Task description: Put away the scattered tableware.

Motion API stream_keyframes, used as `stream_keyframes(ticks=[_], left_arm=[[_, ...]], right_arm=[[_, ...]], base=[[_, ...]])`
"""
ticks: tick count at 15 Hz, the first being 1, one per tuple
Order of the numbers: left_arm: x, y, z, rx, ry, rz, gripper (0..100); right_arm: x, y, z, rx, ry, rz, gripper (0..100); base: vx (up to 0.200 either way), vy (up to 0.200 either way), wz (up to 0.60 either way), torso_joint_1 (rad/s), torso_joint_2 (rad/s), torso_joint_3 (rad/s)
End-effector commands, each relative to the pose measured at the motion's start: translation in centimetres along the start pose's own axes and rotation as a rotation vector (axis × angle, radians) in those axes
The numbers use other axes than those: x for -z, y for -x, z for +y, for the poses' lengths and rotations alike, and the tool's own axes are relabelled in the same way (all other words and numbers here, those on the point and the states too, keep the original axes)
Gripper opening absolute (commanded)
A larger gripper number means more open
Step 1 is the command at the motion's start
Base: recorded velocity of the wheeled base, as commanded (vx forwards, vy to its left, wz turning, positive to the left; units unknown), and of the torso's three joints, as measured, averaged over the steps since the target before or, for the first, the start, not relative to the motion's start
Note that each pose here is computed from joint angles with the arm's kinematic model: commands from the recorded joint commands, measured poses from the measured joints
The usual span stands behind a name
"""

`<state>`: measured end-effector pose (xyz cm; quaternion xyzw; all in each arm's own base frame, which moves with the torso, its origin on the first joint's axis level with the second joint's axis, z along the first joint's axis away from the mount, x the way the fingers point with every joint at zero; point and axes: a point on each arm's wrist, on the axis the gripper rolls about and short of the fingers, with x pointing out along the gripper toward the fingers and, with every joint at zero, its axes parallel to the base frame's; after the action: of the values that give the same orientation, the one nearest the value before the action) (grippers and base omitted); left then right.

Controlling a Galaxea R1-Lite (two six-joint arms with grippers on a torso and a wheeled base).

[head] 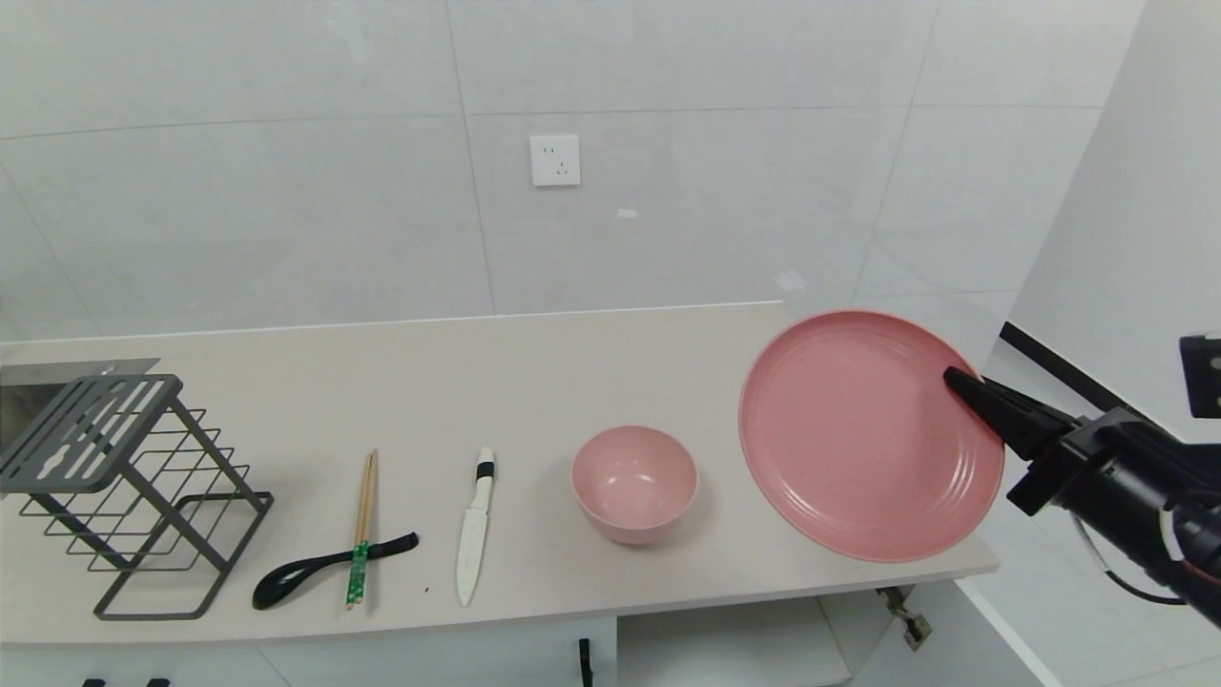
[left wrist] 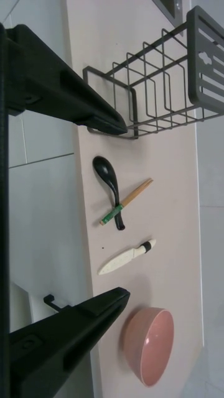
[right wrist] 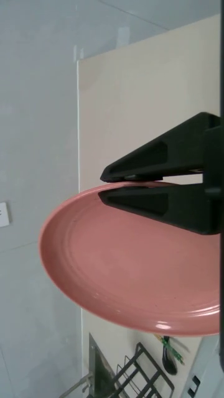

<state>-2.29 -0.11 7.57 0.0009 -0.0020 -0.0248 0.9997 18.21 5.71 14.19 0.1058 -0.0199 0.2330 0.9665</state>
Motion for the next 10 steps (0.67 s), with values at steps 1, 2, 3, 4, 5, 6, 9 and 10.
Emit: stream_keyframes(ticks=[1, 2, 3, 4, 5, 6, 9, 10], left_arm=[[0.0, 0.0, 0.0, 0.004, -0.001, 0.002, 100], [0.0, 0.0, -0.1, 0.029, -0.008, -0.002, 100], [-0.3, 0.0, -0.1, 0.036, -0.037, -0.029, 100], [-1.2, 0.1, -0.1, 0.035, -0.069, -0.121, 100], [-2.8, 0.4, -0.2, 0.064, -0.115, -0.279, 100], [-2.9, 0.4, -0.2, 0.088, -0.107, -0.286, 100], [-5.0, 0.9, -0.4, 0.169, 0.013, -0.279, 100], [-6.3, 0.7, -0.4, 0.196, 0.053, -0.236, 100]], right_arm=[[-0.6, 0.5, 0.5, -0.019, 0.005, -0.033, 0], [-0.6, 0.5, 0.5, -0.021, 0.015, -0.033, 0], [-0.7, 0.6, 0.4, -0.016, 0.024, -0.033, 0], [-0.7, 0.7, 0.4, -0.015, 0.025, -0.037, 0], [-1.0, 0.9, 0.5, -0.021, 0.027, -0.049, 0], [-1.0, 0.9, 0.6, -0.026, 0.027, -0.050, 0], [-0.9, 1.5, 0.6, -0.020, 0.028, -0.048, 0], [-0.9, 1.8, 0.7, -0.020, 0.028, -0.046, 0]], base=[[0.000, 0.000, 0.00, 0.000, 0.00, 0.000], [0.000, 0.000, 0.00, 0.000, 0.00, 0.000], [0.000, 0.000, 0.00, 0.000, 0.00, 0.000], [0.000, 0.000, 0.00, 0.000, 0.00, 0.000], [0.000, 0.000, 0.00, 0.000, 0.00, 0.000], [0.000, 0.000, 0.00, 0.000, 0.00, 0.000], [0.000, 0.000, 0.00, 0.000, 0.00, 0.000], [0.000, 0.000, 0.00, 0.000, 0.00, 0.000]])
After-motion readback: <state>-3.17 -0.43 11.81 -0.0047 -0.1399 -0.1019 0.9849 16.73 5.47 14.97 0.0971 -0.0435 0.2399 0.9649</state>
